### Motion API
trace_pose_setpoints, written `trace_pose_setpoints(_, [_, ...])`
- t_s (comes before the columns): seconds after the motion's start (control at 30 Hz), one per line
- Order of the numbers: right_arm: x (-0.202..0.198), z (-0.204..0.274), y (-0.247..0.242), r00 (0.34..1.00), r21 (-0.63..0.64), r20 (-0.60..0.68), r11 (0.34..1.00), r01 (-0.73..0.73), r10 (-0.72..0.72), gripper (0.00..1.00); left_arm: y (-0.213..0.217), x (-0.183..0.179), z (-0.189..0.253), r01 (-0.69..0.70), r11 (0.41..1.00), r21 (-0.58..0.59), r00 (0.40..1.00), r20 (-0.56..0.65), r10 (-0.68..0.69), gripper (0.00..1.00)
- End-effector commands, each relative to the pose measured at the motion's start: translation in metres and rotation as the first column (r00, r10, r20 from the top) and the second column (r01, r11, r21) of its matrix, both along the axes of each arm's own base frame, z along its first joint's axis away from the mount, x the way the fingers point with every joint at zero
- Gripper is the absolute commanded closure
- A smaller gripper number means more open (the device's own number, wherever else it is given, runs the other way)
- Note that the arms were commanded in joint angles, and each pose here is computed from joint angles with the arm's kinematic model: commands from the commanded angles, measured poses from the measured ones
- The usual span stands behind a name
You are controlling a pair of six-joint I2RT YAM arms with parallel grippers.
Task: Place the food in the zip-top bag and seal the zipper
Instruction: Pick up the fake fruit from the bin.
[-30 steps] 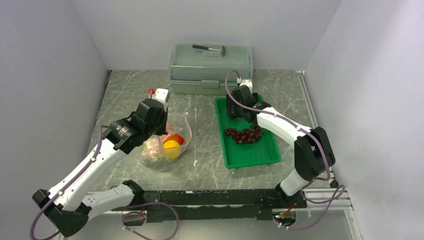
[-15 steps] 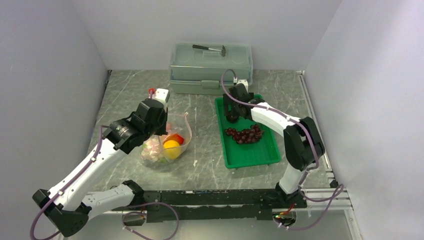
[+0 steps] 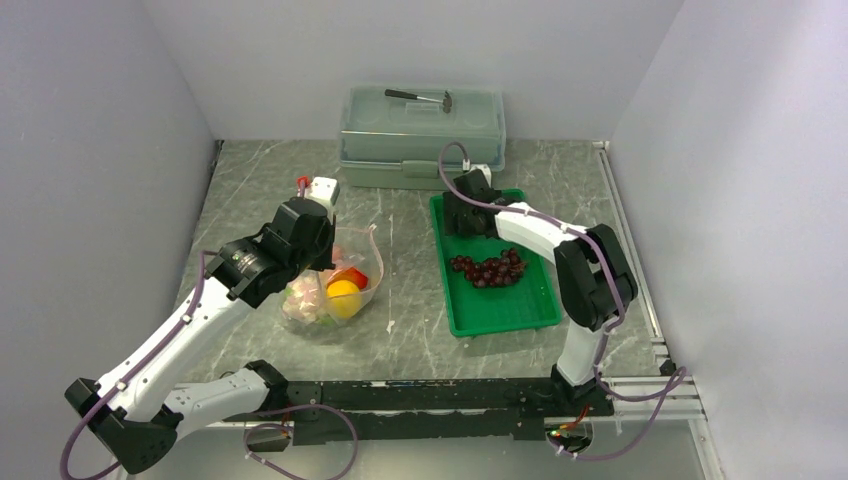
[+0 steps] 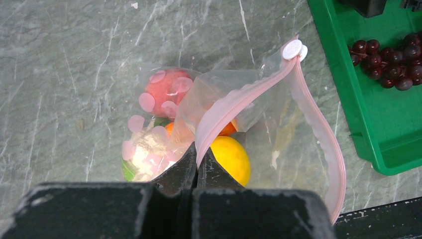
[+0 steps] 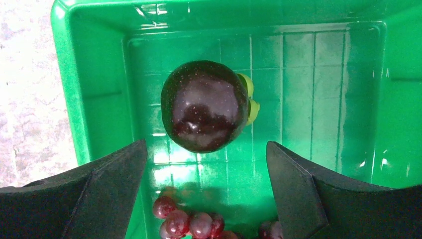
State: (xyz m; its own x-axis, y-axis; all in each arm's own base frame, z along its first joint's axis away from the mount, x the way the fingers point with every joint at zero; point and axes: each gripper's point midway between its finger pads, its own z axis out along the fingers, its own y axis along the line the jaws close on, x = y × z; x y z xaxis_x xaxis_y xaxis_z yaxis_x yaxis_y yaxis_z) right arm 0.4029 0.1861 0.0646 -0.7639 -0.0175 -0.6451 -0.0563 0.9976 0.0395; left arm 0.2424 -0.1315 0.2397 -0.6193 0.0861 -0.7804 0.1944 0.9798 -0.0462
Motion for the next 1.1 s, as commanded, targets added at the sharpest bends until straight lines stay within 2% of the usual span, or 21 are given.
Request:
trace_pose_setpoints(0.0, [0.022,0.019,0.012,0.998,0.05,0.068,0.999,-0.001,-0.003,0.08,-0.003,0.002,0.005,0.01,1.0,-0.015,1.0,0.016,-0.01,1.0])
trace_pose_setpoints(0.23, [0.033,0.016,0.016,0.998,0.035,0.062,0.999,0.0,-0.002,0.09,-0.003,0.002,0.004,0.011,1.0,-0.013,1.0,0.015,-0.011,1.0])
trace_pose_setpoints(0.53, [0.028,0.005,0.015,0.999,0.032,0.042,0.999,-0.001,-0.001,0.19,-0.002,0.002,0.005,0.011,1.0,-0.015,1.0,0.019,-0.011,1.0])
trace_pose_setpoints(0.7, [0.026,0.007,0.011,0.999,0.022,0.049,1.0,0.003,-0.004,0.32,-0.002,0.002,0.006,0.012,1.0,-0.015,1.0,0.019,-0.011,1.0])
trace_pose_setpoints(0.87, [0.026,0.014,0.009,0.998,0.016,0.064,1.0,0.005,-0.006,0.56,-0.002,0.002,0.005,0.01,1.0,-0.012,1.0,0.017,-0.01,1.0])
trace_pose_setpoints(1.07, [0.022,0.037,0.005,0.994,0.033,0.105,0.999,0.008,-0.012,0.63,-0.002,0.001,0.005,0.01,1.0,-0.013,1.0,0.018,-0.01,1.0])
